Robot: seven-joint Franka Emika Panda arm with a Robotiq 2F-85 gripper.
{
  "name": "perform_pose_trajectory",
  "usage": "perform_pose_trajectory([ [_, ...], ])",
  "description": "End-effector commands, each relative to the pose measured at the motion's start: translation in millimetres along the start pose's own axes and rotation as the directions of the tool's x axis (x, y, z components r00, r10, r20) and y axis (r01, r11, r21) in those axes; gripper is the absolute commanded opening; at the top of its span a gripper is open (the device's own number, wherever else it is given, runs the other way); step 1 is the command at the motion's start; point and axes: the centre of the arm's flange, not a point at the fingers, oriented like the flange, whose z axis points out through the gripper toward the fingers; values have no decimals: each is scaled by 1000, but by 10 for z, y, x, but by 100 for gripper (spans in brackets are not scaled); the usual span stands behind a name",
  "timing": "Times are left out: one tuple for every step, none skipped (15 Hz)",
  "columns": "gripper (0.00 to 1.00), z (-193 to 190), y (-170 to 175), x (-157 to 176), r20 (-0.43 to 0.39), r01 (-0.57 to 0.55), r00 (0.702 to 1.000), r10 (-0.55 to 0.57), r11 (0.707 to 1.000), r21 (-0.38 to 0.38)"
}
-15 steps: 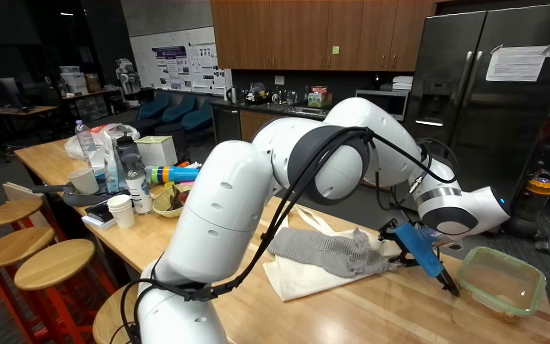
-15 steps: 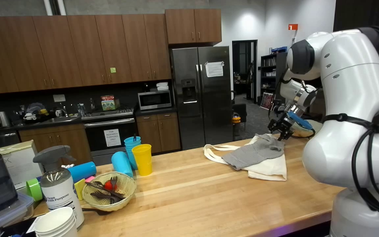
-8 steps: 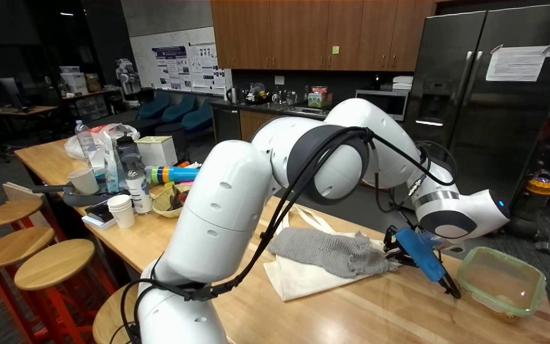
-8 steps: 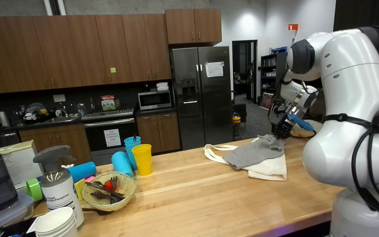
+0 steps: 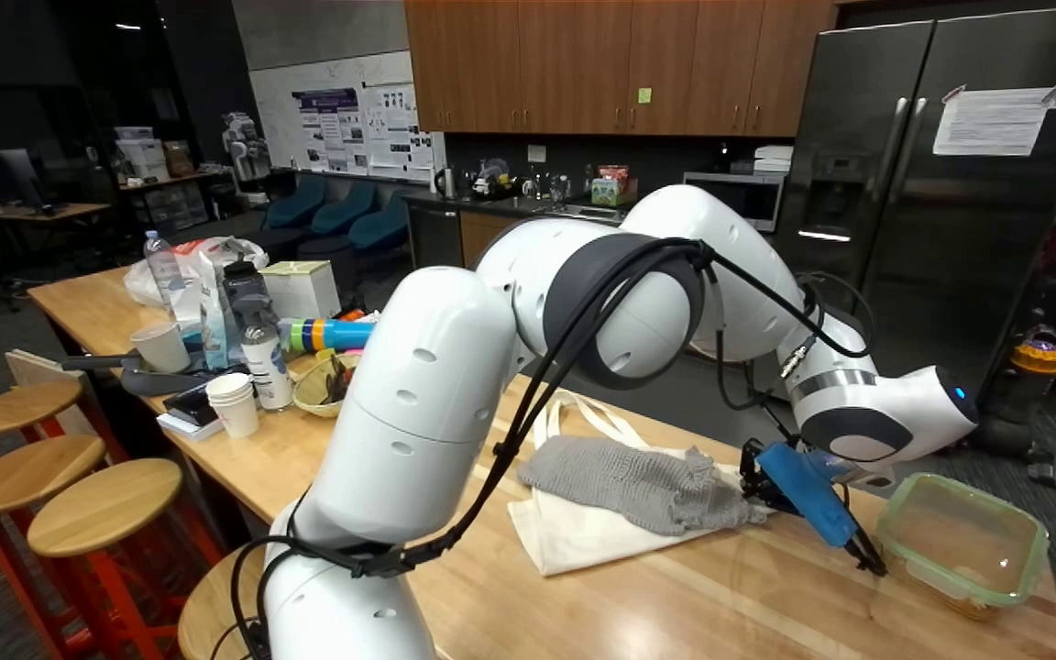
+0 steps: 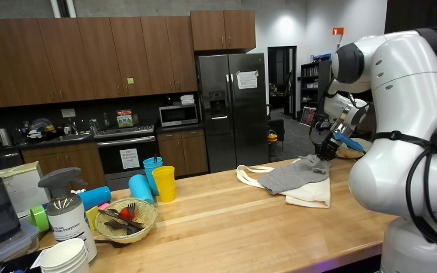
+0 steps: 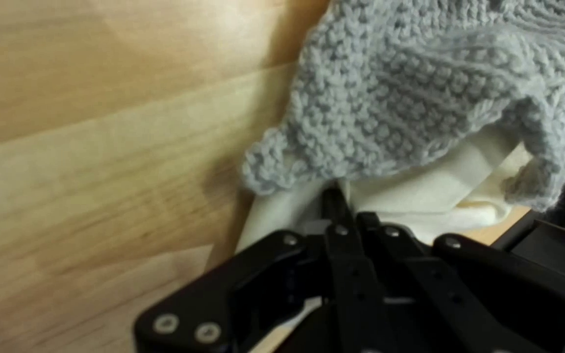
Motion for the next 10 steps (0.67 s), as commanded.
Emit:
perform_pose_trajectory([
  [1, 53, -3, -268, 5, 2, 1000, -2, 997, -80],
  [1, 107, -30, -296, 0, 0, 1000, 0, 995, -96],
  [1, 181, -70, -327, -13, -4, 1000, 2, 994, -112],
  [1, 231, -102, -346, -25, -4, 1000, 1, 992, -123],
  [1, 277, -125, -378, -41, -6, 999, 0, 991, -136],
  [1, 319, -150, -429, -59, -8, 998, -1, 989, -145],
  [1, 342, -171, -476, -74, -7, 997, -4, 988, -156],
  [1, 374, -182, -529, -87, -4, 996, -11, 986, -166],
  [1, 394, -200, -563, -99, -3, 995, -14, 984, -176],
  [1, 423, -200, -598, -114, -5, 993, -17, 983, -183],
])
